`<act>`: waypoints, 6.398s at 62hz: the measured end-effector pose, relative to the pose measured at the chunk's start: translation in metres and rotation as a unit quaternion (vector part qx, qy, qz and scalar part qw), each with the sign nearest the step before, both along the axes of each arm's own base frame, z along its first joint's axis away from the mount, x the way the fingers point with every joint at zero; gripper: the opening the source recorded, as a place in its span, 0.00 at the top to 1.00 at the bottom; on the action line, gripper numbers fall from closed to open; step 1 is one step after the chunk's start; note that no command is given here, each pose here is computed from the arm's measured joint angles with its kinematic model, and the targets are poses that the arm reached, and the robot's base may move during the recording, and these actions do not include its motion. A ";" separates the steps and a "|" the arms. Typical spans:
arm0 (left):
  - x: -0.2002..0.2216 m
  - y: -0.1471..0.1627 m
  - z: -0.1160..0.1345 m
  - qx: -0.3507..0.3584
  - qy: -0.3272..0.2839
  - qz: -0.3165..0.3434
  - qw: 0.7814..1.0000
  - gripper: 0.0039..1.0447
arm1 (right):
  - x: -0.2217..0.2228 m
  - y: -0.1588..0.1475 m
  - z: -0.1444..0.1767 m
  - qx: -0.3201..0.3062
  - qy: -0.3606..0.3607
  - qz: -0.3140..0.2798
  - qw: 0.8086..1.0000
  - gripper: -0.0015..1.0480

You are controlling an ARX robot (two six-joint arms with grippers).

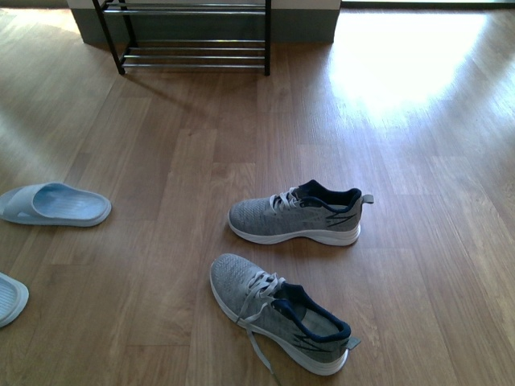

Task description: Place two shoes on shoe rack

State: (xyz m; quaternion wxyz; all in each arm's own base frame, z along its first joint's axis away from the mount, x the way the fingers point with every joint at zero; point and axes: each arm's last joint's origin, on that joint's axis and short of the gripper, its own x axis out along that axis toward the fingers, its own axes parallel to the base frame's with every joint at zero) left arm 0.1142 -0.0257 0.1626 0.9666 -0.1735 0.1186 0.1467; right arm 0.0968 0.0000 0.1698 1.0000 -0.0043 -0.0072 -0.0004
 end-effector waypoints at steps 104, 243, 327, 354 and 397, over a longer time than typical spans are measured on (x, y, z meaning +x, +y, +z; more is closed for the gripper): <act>0.174 -0.210 -0.098 -0.096 0.450 -0.031 0.887 0.09 | 0.000 0.000 0.000 0.000 0.000 0.001 1.000 0.09; 0.252 -0.201 -0.301 -0.310 0.591 -0.150 0.729 0.89 | 0.000 0.000 0.000 0.001 0.000 0.001 1.000 0.09; 0.050 -0.080 0.026 0.193 0.141 -0.034 0.970 0.99 | 0.000 0.000 0.000 0.001 0.000 0.000 1.000 0.09; 0.050 -0.079 0.025 0.196 0.141 -0.031 0.970 0.99 | 0.000 0.000 0.000 0.001 0.000 0.002 1.000 0.09; 0.050 -0.079 0.025 0.196 0.142 -0.033 0.970 0.99 | 0.007 -0.001 -0.003 0.030 0.068 0.096 0.993 0.09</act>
